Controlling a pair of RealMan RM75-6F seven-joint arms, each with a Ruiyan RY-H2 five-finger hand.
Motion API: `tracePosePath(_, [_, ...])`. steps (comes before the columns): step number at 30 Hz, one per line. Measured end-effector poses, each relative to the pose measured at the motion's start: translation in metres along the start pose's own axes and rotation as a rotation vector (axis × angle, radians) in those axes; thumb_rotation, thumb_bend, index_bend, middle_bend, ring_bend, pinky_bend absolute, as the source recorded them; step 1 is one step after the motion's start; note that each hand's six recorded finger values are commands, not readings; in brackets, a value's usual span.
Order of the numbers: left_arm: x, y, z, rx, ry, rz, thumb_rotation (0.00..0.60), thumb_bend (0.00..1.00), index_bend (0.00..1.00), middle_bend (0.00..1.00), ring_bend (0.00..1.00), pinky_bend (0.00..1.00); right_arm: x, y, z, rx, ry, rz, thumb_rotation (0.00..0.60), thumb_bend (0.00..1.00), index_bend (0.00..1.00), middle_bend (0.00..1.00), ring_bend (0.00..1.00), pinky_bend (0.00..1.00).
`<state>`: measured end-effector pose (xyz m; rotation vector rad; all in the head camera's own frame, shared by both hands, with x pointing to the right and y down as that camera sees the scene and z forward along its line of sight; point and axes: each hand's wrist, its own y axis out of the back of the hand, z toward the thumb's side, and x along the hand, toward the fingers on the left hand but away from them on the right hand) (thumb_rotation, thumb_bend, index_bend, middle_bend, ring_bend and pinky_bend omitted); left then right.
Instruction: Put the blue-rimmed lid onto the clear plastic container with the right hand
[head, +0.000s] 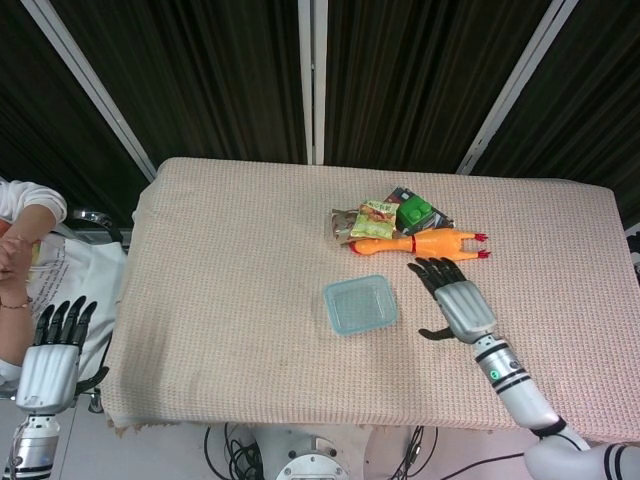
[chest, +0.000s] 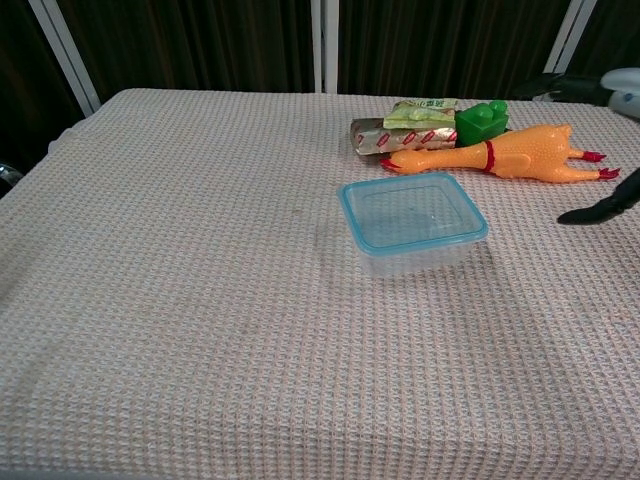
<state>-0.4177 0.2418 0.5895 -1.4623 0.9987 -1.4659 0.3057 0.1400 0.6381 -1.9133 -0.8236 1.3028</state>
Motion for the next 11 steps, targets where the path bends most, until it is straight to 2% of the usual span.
tracePosePath(7, [0.005,0.003,0.004,0.01,-0.019,0.005,0.6,0.04,0.06,0.02,0.0,0.0,0.094,0.022,-0.066,-0.059,-0.206,-0.211,0.6,0.03,0.0,0.0,0.0,0.0])
tracePosePath(11, [0.006,0.007,0.007,0.013,-0.025,0.011,0.6,0.04,0.06,0.02,0.0,0.0,0.142,0.024,-0.088,-0.087,-0.275,-0.274,0.6,0.03,0.0,0.0,0.0,0.0])
